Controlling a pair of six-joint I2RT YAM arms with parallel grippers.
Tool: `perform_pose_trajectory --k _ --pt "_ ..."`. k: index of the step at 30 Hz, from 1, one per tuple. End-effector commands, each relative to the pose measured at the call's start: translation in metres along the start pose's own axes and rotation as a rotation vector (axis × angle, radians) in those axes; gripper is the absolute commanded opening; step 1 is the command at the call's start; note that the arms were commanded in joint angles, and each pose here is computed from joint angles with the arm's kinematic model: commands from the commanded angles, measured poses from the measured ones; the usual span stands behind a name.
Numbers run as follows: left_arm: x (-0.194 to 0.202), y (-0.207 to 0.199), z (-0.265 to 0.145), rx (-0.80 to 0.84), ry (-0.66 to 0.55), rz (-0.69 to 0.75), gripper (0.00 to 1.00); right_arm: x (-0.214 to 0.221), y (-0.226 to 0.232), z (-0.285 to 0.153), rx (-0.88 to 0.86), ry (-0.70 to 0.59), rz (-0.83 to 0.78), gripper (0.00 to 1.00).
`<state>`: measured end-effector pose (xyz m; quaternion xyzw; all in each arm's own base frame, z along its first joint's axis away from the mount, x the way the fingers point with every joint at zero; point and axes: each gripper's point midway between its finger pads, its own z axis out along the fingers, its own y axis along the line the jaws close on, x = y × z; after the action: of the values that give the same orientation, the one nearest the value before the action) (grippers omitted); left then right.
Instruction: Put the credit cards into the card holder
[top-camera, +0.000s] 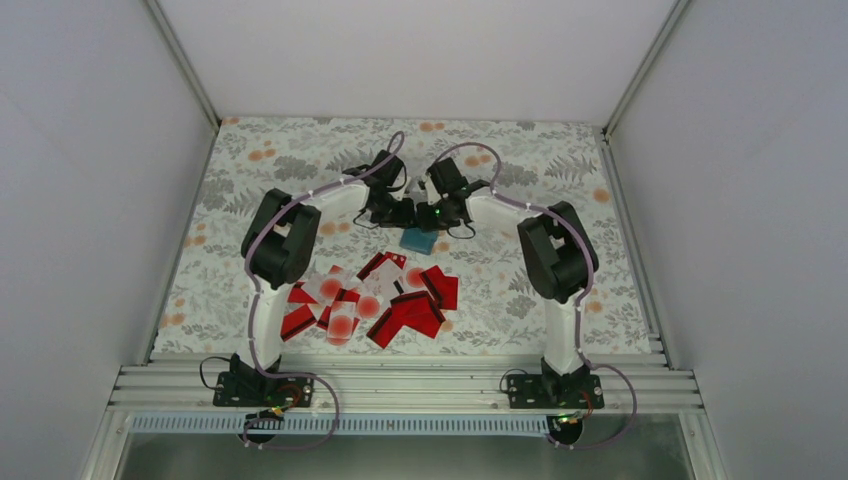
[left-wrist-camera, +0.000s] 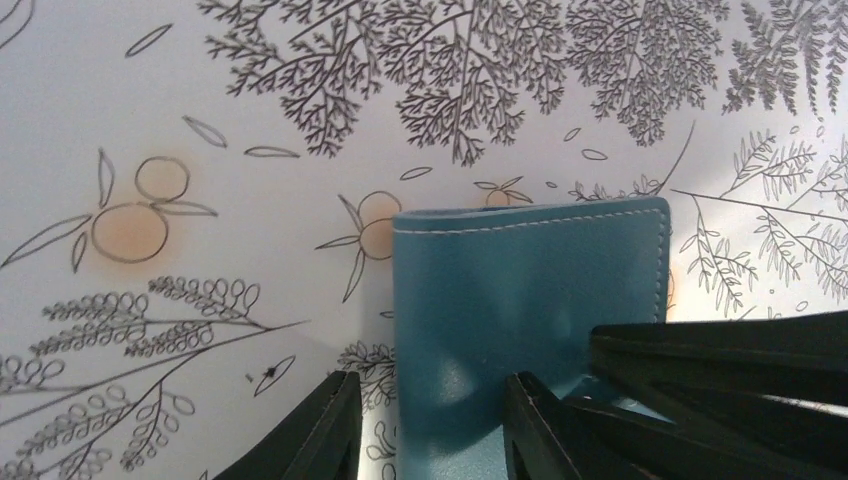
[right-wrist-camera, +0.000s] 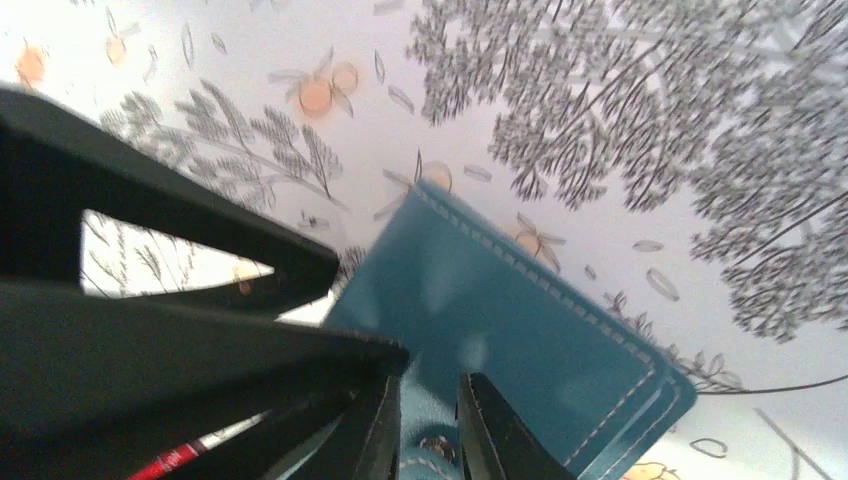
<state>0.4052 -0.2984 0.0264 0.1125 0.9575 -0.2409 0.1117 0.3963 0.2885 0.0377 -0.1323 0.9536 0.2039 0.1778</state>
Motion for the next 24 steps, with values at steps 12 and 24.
perform_pose_trajectory --k 12,24 --pt "-0.058 -0.025 -0.157 -0.101 -0.301 0.09 0.83 -0.134 0.062 -0.238 -0.11 -0.587 -0.18 0.64" --pt "-0.018 0.007 -0.336 -0.406 -0.758 0.137 1.0 -0.054 0.027 -0.362 0.088 -0.867 -0.17 0.99"
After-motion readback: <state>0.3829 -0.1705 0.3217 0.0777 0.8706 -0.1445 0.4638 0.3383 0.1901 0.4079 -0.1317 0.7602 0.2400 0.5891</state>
